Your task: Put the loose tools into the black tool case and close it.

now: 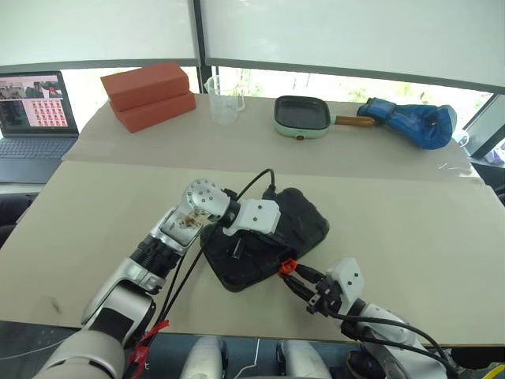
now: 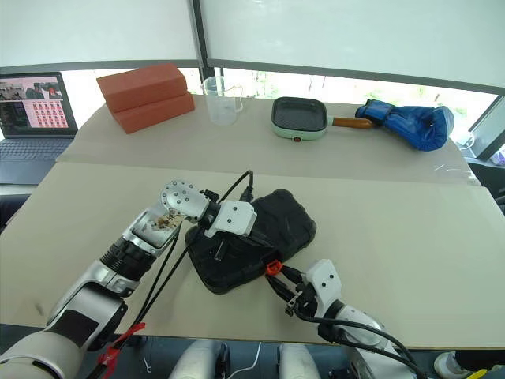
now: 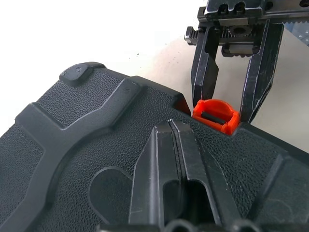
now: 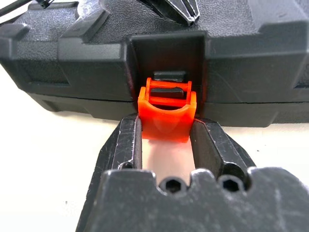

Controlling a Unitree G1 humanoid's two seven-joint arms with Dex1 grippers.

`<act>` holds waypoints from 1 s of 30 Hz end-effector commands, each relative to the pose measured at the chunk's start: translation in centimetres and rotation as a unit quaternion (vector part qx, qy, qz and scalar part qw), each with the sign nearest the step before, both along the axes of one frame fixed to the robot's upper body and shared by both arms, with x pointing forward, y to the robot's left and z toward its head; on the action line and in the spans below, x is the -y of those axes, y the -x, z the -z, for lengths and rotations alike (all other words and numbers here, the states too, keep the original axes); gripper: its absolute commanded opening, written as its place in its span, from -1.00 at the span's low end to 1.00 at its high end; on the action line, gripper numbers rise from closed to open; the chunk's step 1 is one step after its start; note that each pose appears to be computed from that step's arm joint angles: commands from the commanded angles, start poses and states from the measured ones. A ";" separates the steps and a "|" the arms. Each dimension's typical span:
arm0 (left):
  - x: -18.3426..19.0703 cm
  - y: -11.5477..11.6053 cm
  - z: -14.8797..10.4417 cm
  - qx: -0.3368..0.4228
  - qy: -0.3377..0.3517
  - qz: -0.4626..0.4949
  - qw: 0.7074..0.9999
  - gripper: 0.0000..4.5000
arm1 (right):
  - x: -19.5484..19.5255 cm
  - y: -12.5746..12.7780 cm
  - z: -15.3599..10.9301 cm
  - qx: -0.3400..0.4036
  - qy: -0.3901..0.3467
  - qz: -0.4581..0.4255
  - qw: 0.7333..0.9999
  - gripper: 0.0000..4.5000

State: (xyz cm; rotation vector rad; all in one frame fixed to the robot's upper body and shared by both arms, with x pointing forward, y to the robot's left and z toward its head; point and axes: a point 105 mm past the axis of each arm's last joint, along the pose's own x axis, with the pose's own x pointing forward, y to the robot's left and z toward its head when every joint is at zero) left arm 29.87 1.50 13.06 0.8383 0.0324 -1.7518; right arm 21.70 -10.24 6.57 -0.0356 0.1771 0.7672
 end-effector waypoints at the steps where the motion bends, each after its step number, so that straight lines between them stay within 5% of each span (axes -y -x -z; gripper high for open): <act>1: -0.8 0.2 3.2 -0.032 -0.057 -0.011 0.998 -1.00 | 0.3 -0.1 -2.1 0.060 0.018 0.001 0.998 -0.46; 14: -0.7 0.1 3.2 -0.032 -0.057 -0.012 0.998 -1.00 | 1.2 -0.4 -3.2 0.086 0.025 0.014 0.996 -0.46; 15: -0.7 0.1 3.2 -0.032 -0.057 -0.012 0.998 -1.00 | 1.2 -0.3 -3.2 0.085 0.026 0.015 0.996 -0.02; 16: -0.7 0.1 3.2 -0.032 -0.056 -0.013 0.998 -1.00 | 1.3 -0.2 -3.1 0.083 0.027 0.014 0.996 0.07; 30: -0.6 0.0 3.2 -0.032 -0.056 -0.011 0.998 -1.00 | 0.9 0.2 -2.8 0.071 0.021 0.005 0.997 0.07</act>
